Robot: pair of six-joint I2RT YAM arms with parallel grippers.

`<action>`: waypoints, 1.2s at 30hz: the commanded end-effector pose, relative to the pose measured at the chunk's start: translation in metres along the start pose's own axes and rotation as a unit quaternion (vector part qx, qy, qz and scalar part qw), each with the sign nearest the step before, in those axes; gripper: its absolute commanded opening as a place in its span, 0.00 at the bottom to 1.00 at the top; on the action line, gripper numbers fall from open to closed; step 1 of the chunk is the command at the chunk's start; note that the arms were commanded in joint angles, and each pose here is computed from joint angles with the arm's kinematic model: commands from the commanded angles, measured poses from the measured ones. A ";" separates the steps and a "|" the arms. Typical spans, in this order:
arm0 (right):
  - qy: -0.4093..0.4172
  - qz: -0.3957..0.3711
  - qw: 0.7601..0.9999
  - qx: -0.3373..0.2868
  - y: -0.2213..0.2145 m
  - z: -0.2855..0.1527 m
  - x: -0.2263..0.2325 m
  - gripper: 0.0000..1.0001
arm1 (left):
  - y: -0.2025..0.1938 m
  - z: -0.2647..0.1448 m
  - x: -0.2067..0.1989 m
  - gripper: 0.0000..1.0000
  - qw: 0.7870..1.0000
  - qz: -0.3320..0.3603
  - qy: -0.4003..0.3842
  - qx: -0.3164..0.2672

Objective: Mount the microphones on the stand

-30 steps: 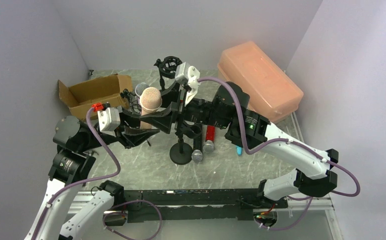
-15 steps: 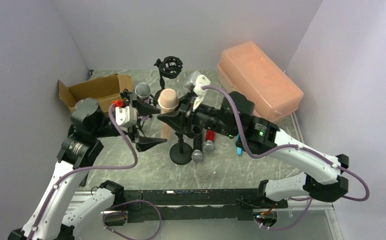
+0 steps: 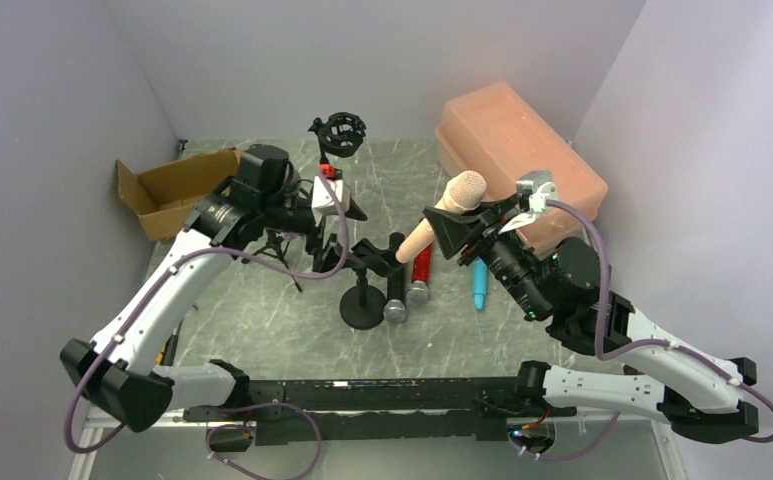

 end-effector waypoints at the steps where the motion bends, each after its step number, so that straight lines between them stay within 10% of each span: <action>1: -0.077 0.031 0.996 -0.029 0.007 0.003 -0.023 0.00 | -0.001 0.006 0.002 0.99 1.000 0.007 -0.013 0.024; 18: -0.157 0.044 0.987 0.007 -0.031 0.030 -0.041 0.00 | -0.054 0.025 0.005 0.99 0.993 0.013 0.024 0.117; 25: -0.159 0.073 0.984 0.028 -0.053 0.037 -0.049 0.00 | -0.050 0.026 0.010 0.81 0.992 0.010 0.049 0.119; 36: -0.158 0.081 0.983 0.052 -0.080 0.046 -0.049 0.00 | -0.053 0.023 -0.006 1.00 0.994 0.020 0.022 0.108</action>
Point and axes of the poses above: each gripper's point midway between its finger pads, its own z axis out along the fingers, its own x axis along the line the jaws close on, y = z × x, the point moved 1 cm from there along -z, back along the fingers, and after that the axes turned 5 degrees about -z, right-handed, at the moved point
